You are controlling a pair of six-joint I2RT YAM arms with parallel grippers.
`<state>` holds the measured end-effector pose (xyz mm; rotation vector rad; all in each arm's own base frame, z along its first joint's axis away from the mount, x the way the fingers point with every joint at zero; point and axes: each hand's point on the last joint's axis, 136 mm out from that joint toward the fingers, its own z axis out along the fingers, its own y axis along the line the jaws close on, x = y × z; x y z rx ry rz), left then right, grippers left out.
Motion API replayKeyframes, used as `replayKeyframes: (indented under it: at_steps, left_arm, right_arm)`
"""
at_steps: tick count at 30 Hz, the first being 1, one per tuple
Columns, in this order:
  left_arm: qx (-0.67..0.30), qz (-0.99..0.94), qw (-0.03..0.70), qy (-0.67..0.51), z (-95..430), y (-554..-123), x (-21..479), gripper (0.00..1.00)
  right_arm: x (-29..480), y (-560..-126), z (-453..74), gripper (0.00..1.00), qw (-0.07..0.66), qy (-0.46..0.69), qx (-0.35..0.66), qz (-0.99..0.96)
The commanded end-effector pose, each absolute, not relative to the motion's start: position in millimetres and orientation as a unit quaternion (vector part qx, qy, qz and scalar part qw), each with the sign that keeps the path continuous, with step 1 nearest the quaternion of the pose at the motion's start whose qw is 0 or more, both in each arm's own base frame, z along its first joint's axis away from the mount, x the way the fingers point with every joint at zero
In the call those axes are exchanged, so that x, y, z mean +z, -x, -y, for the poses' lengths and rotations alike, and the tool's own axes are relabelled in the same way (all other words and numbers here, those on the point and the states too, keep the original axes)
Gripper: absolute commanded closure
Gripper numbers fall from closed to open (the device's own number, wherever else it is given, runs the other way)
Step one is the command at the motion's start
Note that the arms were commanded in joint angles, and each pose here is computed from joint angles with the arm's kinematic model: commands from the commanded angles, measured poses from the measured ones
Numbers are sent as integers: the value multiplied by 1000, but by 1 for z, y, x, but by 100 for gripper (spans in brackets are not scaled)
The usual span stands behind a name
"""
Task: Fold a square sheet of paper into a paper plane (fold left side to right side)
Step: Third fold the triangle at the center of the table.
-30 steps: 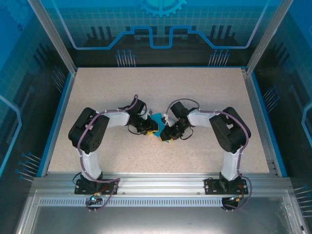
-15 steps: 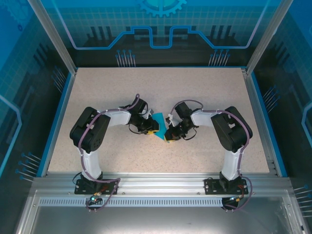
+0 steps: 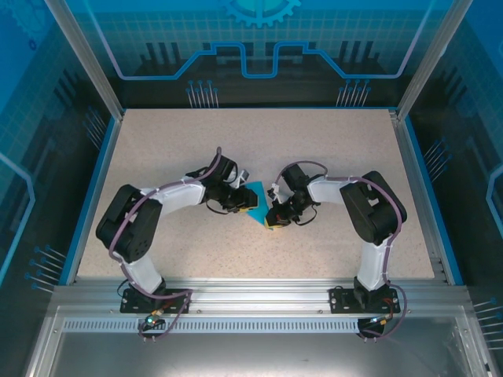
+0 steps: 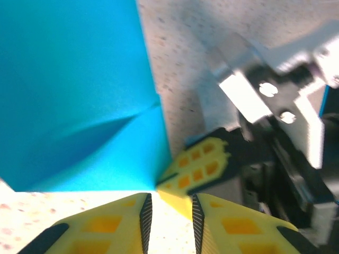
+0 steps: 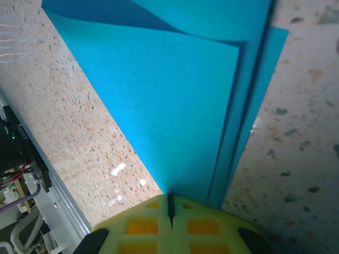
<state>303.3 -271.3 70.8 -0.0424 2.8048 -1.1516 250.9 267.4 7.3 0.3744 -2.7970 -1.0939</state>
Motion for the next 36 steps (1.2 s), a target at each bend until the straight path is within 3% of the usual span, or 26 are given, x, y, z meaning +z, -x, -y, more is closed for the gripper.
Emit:
replayKeyframes:
  at_steps: [1, 10, 22, 36]
  left_arm:
    - [-381, -924, 32, 19, 278, -284, 61, 71]
    - [-382, -924, 5, 28, 294, -283, 36, 80]
    - [-361, -932, -8, 41, 294, -288, 13, 83]
    - [-254, -964, 13, 81, 242, -318, -19, 85]
  right_arm:
    - [-41, -222, -223, 100, 129, -71, -250, 957]
    - [-40, -224, -225, 100, 129, -74, -248, 957]
    - [-40, -223, -225, 100, 130, -75, -245, 958]
    - [-43, -220, -212, 100, 136, -73, -209, 966]
